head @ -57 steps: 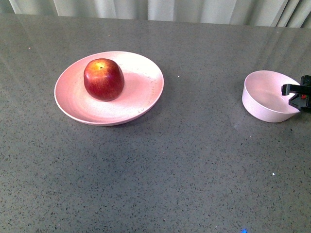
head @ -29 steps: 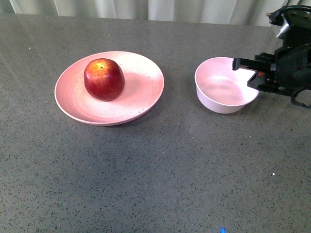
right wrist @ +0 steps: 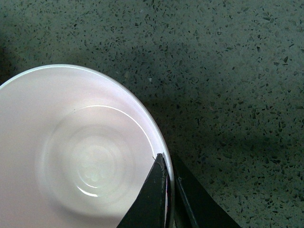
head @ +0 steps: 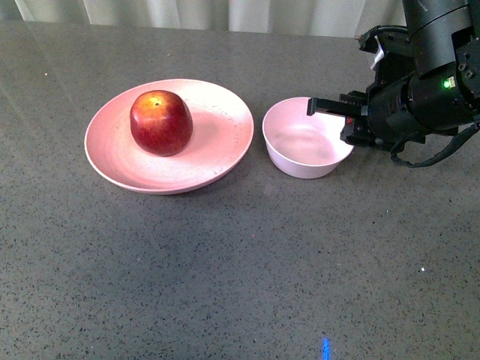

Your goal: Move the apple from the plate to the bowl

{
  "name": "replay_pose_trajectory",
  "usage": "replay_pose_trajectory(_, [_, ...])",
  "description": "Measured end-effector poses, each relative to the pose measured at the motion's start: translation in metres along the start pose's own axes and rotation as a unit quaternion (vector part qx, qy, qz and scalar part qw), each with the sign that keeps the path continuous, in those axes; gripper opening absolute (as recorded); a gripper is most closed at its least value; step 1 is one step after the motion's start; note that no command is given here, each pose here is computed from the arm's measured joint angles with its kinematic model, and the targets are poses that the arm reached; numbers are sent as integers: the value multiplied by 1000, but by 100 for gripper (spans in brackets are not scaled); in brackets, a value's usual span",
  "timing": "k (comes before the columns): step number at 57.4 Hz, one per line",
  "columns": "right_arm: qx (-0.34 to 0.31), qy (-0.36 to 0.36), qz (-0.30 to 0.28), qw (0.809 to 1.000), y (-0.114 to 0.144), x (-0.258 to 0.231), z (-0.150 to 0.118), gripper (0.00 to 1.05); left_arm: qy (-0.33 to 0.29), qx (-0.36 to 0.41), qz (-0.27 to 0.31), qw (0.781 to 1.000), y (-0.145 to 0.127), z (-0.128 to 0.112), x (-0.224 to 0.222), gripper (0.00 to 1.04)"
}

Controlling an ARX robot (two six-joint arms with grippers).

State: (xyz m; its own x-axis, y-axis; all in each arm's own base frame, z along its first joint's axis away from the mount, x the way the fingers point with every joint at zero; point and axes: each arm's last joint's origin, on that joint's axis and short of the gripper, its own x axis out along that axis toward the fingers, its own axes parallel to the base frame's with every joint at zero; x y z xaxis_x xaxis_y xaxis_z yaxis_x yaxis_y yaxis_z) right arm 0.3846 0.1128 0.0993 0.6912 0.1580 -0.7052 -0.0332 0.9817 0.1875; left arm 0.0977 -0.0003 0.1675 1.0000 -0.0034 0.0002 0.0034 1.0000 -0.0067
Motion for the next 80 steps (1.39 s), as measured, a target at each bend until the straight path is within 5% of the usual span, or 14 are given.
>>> replay_pose_trajectory(13, [14, -12, 17, 1000, -11, -11, 2, 45, 0, 0, 0, 1000, 0, 0, 0, 96])
replay_pose_trajectory(22, [21, -46, 41, 998, -19, -35, 14, 65, 0, 0, 0, 1000, 0, 0, 0, 96])
replay_pose_trajectory(33, [8, -139, 82, 987, -39, -104, 32, 97, 0, 0, 0, 1000, 0, 0, 0, 96])
replay_pose_trajectory(43, [-8, -204, 85, 975, -55, -154, 24, 94, 0, 0, 0, 1000, 0, 0, 0, 96])
replay_pose_trajectory(47, [-40, -320, -9, 946, -60, -158, 15, 81, 0, 0, 0, 1000, 0, 0, 0, 96])
replay_pose_trajectory(51, [-54, -363, -38, 929, -65, -162, -2, 69, 0, 0, 0, 1000, 0, 0, 0, 96])
replay_pose_trajectory(74, [-82, -383, -43, 919, -85, -199, -61, 1, 0, 0, 0, 1000, 0, 0, 0, 96])
replay_pose_trajectory(80, [-78, -386, -52, 918, -89, -206, -70, 2, 0, 0, 0, 1000, 0, 0, 0, 96])
